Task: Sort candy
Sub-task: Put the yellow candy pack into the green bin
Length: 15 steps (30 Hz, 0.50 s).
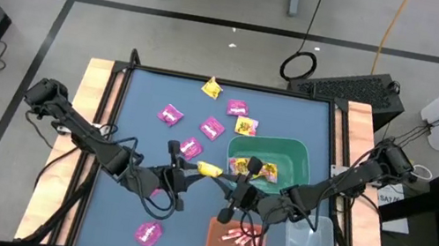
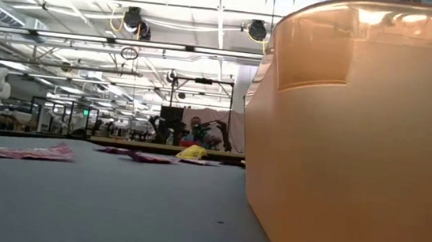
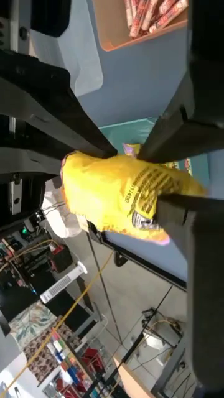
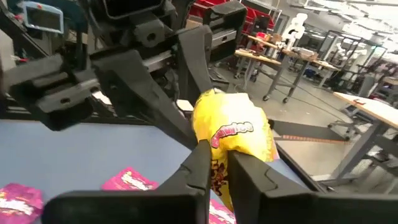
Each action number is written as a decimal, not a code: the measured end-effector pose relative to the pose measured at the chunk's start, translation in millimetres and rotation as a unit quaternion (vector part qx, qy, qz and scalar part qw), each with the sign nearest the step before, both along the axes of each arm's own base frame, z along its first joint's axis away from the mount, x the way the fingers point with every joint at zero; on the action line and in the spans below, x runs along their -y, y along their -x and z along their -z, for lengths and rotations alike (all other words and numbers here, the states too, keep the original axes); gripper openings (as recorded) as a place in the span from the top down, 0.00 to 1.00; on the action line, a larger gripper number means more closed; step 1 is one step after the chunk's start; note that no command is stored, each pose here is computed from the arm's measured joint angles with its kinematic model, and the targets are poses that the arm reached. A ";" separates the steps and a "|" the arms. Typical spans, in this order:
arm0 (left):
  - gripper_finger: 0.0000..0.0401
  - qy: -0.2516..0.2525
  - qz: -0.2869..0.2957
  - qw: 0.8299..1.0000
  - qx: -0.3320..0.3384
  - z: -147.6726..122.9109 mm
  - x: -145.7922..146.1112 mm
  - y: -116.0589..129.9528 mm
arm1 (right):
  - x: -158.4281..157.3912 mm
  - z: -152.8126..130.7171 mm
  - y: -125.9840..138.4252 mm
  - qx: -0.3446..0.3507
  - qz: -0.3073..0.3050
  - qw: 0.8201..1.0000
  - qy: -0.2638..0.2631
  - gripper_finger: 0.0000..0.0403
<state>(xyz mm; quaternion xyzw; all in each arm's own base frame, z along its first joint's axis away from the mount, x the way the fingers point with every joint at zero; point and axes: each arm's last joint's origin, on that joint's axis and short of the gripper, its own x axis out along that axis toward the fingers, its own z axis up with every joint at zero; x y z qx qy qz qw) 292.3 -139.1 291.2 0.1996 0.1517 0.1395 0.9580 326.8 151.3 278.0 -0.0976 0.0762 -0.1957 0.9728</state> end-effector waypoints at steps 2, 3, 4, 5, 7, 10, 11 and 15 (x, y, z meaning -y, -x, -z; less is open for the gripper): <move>0.69 0.001 0.000 1.000 0.001 -0.2 0.2 0.0 | 0.7 0.2 0.3 -0.004 0.013 1.000 0.012 0.94; 0.65 0.002 0.001 1.000 0.002 -0.3 0.8 0.4 | 1.1 0.3 0.5 -0.007 0.020 1.000 0.019 0.94; 0.62 0.005 0.002 1.000 0.001 0.1 1.7 0.9 | 1.6 0.2 0.7 -0.009 0.028 0.999 0.026 0.94; 0.59 0.009 0.003 1.000 0.002 0.2 2.8 1.5 | 2.0 0.4 1.0 -0.013 0.035 0.999 0.034 0.94; 0.52 0.010 0.007 1.000 0.002 0.3 5.5 3.0 | 2.9 0.9 1.7 -0.022 0.052 0.997 0.053 0.93; 0.45 0.005 0.008 1.000 -0.004 0.2 8.3 6.7 | 4.7 4.4 3.0 -0.047 0.074 0.993 0.081 0.93; 0.43 0.001 0.002 1.000 -0.004 0.3 8.7 7.6 | 5.4 6.2 3.8 -0.057 0.082 0.991 0.090 0.93; 0.39 -0.021 -0.028 0.999 -0.014 2.7 8.0 10.3 | 8.5 15.3 7.7 -0.095 0.116 0.982 0.113 0.92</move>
